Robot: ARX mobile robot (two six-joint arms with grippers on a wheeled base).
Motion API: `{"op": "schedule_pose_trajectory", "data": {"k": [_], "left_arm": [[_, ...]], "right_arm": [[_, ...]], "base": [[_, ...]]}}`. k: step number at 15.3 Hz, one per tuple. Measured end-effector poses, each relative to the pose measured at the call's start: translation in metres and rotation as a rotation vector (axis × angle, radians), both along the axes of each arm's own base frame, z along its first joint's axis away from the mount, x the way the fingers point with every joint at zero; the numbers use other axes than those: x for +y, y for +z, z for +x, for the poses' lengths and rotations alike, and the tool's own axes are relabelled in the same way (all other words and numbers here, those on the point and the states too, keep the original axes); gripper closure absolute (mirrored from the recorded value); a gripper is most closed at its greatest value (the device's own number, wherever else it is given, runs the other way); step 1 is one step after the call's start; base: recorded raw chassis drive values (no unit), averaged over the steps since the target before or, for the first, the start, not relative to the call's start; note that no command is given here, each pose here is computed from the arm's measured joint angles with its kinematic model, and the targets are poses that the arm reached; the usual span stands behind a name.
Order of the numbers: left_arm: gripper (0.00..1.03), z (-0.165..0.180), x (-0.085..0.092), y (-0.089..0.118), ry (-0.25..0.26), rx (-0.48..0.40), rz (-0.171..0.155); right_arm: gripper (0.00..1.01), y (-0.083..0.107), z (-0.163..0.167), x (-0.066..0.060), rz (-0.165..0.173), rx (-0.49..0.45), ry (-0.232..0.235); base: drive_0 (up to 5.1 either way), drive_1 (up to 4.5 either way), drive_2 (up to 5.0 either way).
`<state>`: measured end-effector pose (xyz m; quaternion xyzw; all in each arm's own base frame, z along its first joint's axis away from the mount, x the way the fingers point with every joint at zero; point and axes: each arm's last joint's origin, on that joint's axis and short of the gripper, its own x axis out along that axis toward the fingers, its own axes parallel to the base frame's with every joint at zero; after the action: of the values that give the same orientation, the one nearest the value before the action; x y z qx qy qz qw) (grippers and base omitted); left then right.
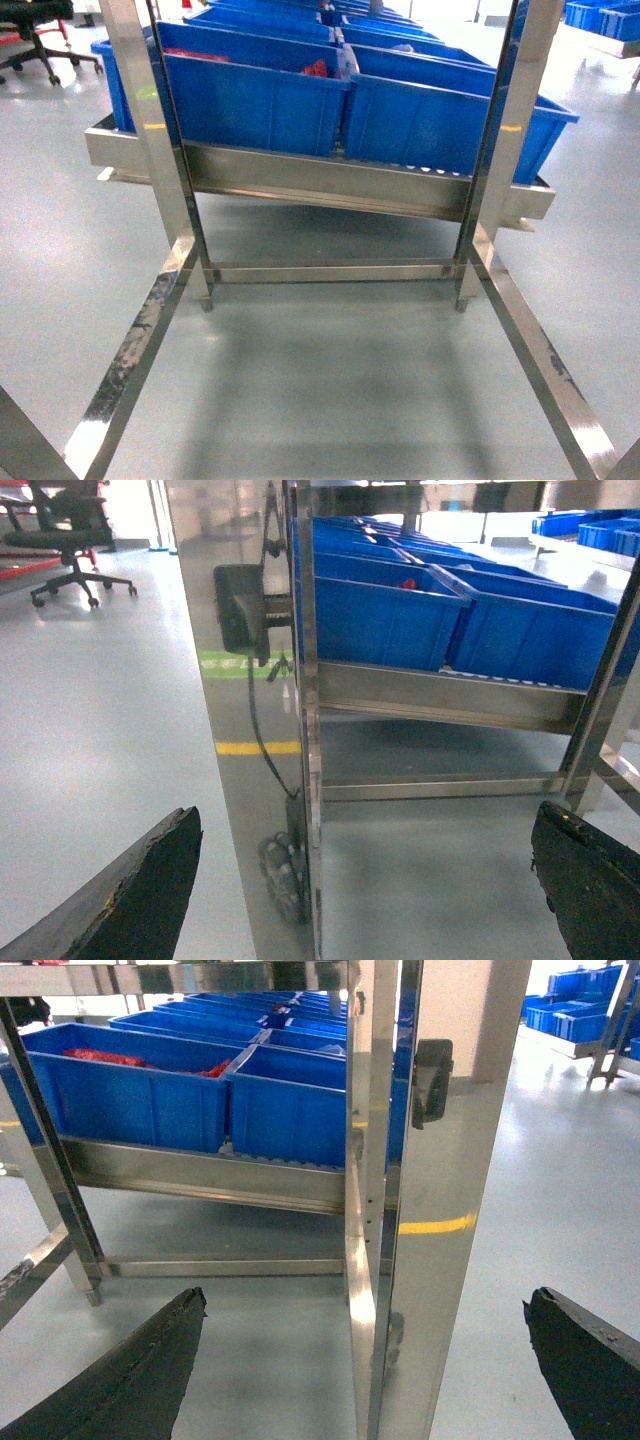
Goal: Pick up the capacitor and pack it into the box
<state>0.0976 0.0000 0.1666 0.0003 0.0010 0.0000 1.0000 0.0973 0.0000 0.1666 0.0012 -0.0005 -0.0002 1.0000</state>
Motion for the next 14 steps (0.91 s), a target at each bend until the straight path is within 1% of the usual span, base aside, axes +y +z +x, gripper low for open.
{"op": "schedule_pose_trajectory", "data": {"k": [14], "left_arm": [[0.05, 0.0000, 0.0000, 0.0000, 0.000, 0.000, 0.000]], "right_arm": [[0.03, 0.0000, 0.0000, 0.0000, 0.000, 0.000, 0.000]], "base": [[0.0, 0.00, 0.0]]}}
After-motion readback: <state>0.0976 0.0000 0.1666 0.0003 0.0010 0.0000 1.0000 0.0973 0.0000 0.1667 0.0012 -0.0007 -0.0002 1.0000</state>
